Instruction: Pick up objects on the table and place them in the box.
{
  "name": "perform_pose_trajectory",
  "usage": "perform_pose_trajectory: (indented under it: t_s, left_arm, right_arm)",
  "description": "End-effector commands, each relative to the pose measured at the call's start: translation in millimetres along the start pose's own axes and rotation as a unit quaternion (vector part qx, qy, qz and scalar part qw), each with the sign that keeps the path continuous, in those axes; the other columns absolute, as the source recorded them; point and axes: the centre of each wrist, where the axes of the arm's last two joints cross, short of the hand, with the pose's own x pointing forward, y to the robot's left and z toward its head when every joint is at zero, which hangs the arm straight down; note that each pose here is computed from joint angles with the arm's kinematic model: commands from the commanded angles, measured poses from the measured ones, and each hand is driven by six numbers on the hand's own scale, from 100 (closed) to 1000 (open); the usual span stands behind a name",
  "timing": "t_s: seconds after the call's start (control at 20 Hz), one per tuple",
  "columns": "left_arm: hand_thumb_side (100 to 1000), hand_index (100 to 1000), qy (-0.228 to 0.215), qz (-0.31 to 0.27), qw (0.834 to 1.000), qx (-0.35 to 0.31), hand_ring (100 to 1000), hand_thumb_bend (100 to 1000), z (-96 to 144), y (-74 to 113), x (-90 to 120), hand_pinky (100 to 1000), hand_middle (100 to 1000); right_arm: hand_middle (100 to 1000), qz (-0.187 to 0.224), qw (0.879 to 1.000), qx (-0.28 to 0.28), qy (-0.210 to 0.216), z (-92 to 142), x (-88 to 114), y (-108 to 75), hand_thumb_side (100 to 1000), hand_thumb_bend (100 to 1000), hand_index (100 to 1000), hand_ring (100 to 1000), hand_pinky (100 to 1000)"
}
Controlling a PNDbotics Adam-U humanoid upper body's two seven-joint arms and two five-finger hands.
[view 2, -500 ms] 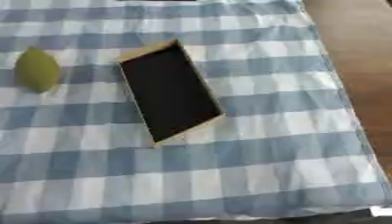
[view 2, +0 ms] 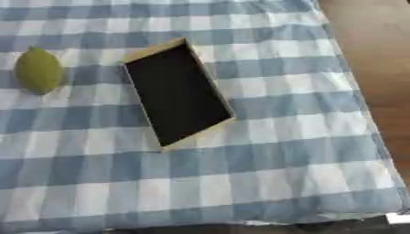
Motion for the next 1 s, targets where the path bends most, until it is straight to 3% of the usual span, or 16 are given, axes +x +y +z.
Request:
perform_pose_trajectory:
  t_s: [0.05,0.3,0.5,0.85,1.0]
  left_arm:
    - [330,843,-0.019,-0.022,0.999,-0.012,647,372,-12.7,10.6,3.5,744,782]
    - [279,894,-0.011,-0.064,0.995,-0.079,672,433,-17.0,10.7,0.0,765,795]
    - [100,905,-0.019,-0.098,0.981,-0.165,693,458,-24.6,8.4,1.6,782,809]
    - [100,913,-0.022,-0.119,0.948,-0.296,738,554,-37.5,4.8,3.9,815,826]
    - [100,922,-0.029,-0.133,0.930,-0.342,752,546,-43.5,4.0,7.2,825,832]
  right_arm:
    - [616,0.009,1.000,0.005,-0.022,-9.3,7.8,-3.8,599,100,667,649,783]
    - [616,0.008,1.000,0.005,-0.021,-9.3,7.8,-3.3,600,100,667,649,783]
    - [616,0.007,1.000,0.006,-0.021,-9.4,8.0,-2.5,600,100,667,649,783]
    - [616,0.005,1.000,0.008,-0.021,-9.8,8.3,-1.9,600,100,667,648,783]
    - [615,0.005,1.000,0.010,-0.021,-10.0,8.5,-1.6,597,100,667,648,783]
